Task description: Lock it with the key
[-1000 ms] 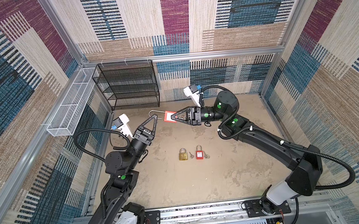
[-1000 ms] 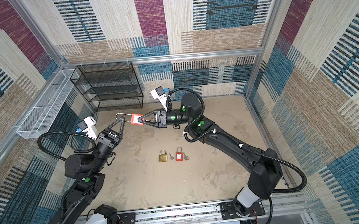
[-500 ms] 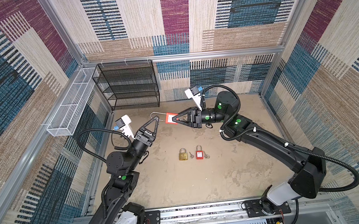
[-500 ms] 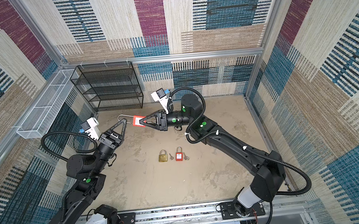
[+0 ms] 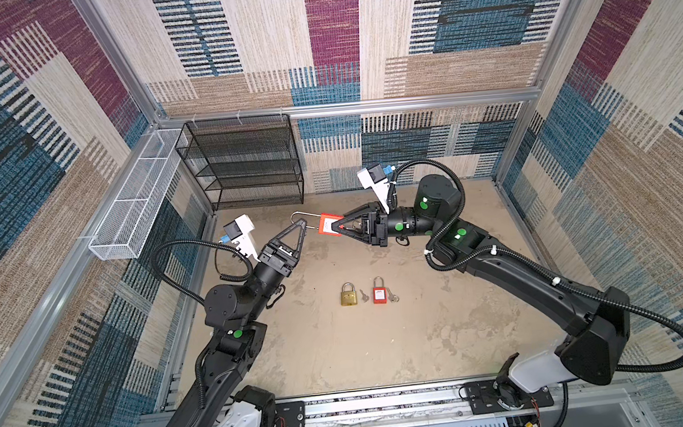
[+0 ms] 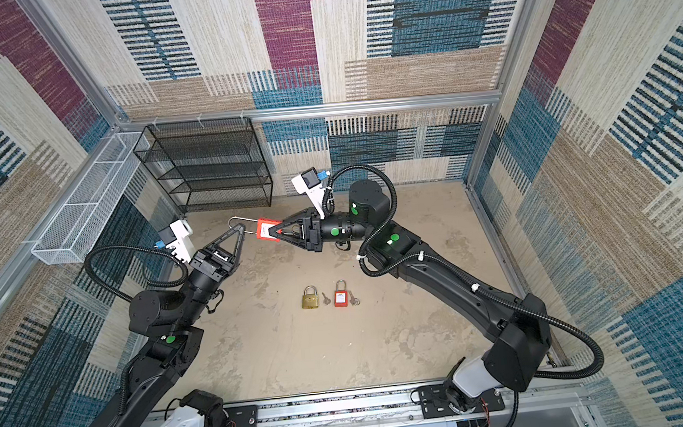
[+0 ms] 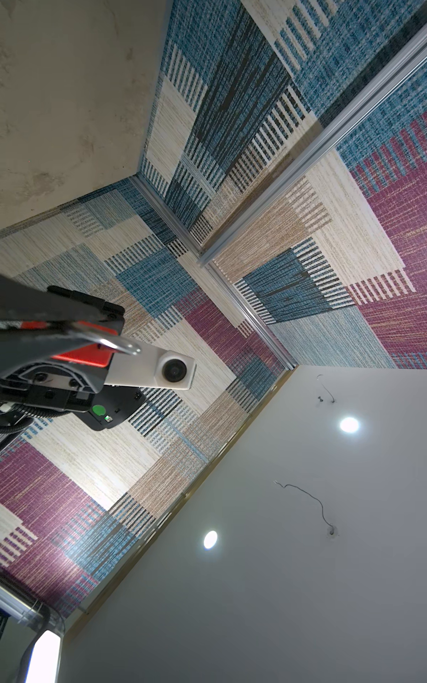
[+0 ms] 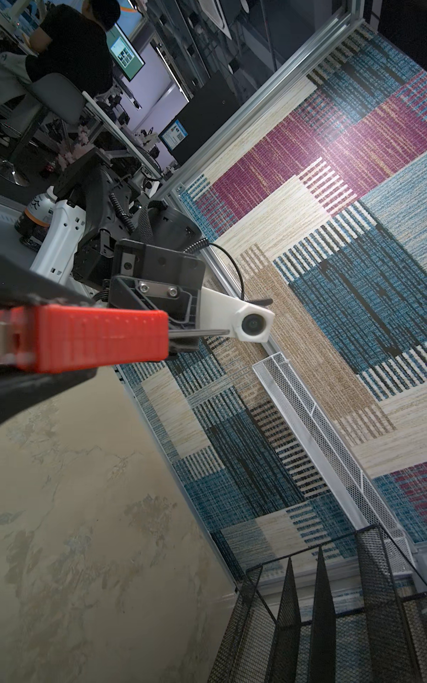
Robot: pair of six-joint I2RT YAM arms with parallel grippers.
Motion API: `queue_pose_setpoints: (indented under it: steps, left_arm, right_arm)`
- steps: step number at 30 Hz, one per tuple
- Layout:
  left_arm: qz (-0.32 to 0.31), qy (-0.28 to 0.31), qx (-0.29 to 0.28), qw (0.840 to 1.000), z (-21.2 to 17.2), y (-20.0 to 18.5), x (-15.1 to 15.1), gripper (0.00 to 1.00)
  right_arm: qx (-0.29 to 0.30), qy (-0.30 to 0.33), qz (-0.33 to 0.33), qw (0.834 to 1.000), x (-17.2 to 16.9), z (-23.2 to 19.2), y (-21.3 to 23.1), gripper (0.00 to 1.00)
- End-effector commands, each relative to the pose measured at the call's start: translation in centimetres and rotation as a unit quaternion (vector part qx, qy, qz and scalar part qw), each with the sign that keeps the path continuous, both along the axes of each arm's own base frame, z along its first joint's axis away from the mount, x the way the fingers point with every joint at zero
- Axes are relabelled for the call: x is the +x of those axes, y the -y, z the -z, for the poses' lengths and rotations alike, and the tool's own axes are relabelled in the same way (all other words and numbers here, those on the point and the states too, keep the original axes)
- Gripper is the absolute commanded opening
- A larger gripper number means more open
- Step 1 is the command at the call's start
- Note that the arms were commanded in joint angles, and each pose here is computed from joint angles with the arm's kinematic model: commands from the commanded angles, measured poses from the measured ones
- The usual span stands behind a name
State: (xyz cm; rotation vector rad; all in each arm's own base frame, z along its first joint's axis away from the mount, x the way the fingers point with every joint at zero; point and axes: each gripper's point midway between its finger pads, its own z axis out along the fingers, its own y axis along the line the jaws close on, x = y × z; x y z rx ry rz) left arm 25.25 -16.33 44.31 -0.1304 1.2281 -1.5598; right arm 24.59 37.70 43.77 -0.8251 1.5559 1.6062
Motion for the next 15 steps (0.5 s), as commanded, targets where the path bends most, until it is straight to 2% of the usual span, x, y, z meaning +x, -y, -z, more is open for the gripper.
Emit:
queue_pose_setpoints:
  steps: [1,3,5,15]
  left_arm:
    - [0.018,0.014,0.011,1.0,-0.22,0.58,-0.68,0.07]
    - [0.013,0.015,0.012,1.0,-0.21,0.42,-0.73,0.32]
    - [0.005,0.011,0.017,1.0,-0.03,0.24,-0.67,0.39]
    - [-0.012,0.013,0.028,0.999,0.07,-0.33,-1.02,0.47]
  right_arm:
    - [-0.003,0.011,0.01,1.0,0.28,-0.38,-0.06,0.1]
    - [0.0,-0.006,-0.007,1.0,0.04,-0.37,-0.19,0.1]
    - [0.011,-0.022,-0.022,0.999,-0.32,-0.51,-0.15,0.09]
    - [0.013,-0.033,-0.019,0.999,-0.53,-0.46,0.39,0.09]
